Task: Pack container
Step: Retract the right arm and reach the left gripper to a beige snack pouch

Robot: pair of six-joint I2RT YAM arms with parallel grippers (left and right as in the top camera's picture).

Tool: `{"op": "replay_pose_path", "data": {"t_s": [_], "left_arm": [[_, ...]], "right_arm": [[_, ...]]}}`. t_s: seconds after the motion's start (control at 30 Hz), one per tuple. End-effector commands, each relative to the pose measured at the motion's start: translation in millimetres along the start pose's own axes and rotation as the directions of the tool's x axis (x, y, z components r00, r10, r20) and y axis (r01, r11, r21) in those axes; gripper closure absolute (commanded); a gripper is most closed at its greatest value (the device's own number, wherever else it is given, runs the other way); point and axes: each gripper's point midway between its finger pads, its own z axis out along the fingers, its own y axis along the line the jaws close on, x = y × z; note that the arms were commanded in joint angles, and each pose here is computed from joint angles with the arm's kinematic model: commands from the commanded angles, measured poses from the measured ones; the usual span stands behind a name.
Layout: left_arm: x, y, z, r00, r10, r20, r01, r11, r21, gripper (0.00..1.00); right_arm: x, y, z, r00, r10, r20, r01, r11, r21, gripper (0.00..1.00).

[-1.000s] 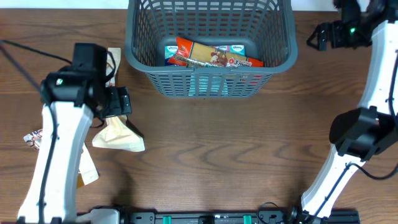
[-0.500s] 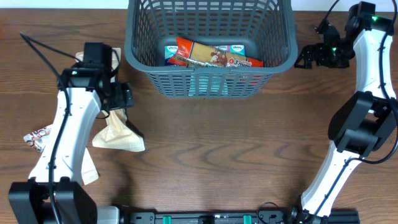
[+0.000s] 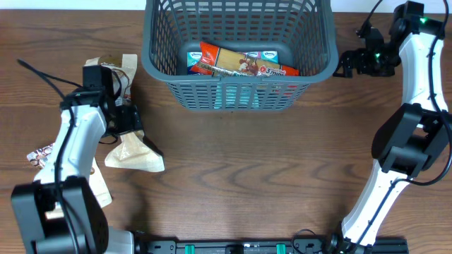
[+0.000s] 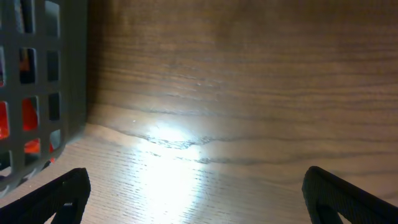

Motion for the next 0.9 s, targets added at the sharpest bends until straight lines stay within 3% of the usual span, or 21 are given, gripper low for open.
{"op": "replay_pose_path", "data": {"t_s": [0.0,0.4,0.47,0.53,0.7,0.87], "left_arm": [[4.7,-3.0,19.7,0.999,-0.011,-0.047,0.012,1.000,0.002,0.01],[22.7,-9.7,76.3,0.983,-0.032,-0.180,0.030,0.999,-0.014,0.03],[25.4,-9.7,79.4,0.981,-0.031,-0.193,0.028,0.999,-0.016,0.33],[28.4,-10.8,78.4,0.978,-0.031,-0.206,0.029,1.000,-0.008,0.70],[33.2,-30.2,68.0,0.972,-0.028,-0.235,0.055,0.993,0.108,0.89],[22.9,-40.3,32.0,0.982,-0.033,-0.185,0.069,0.979,0.192,0.94]], "right_arm": [[-1.5,8.0,1.5,1.000,0.001,-0.002,-0.001,1.000,-0.004,0.01],[-2.3,12.0,2.6,1.000,-0.008,-0.004,0.008,1.000,-0.006,0.01],[-2.4,12.0,2.6,1.000,-0.008,-0.004,0.008,1.000,-0.006,0.01],[-2.4,11.9,2.6,1.000,-0.008,-0.004,0.008,1.000,-0.006,0.01],[-4.0,11.5,2.6,1.000,-0.009,0.002,0.009,1.000,-0.004,0.01],[-4.8,11.2,2.6,1.000,-0.010,0.006,0.010,1.000,-0.003,0.01]]}}
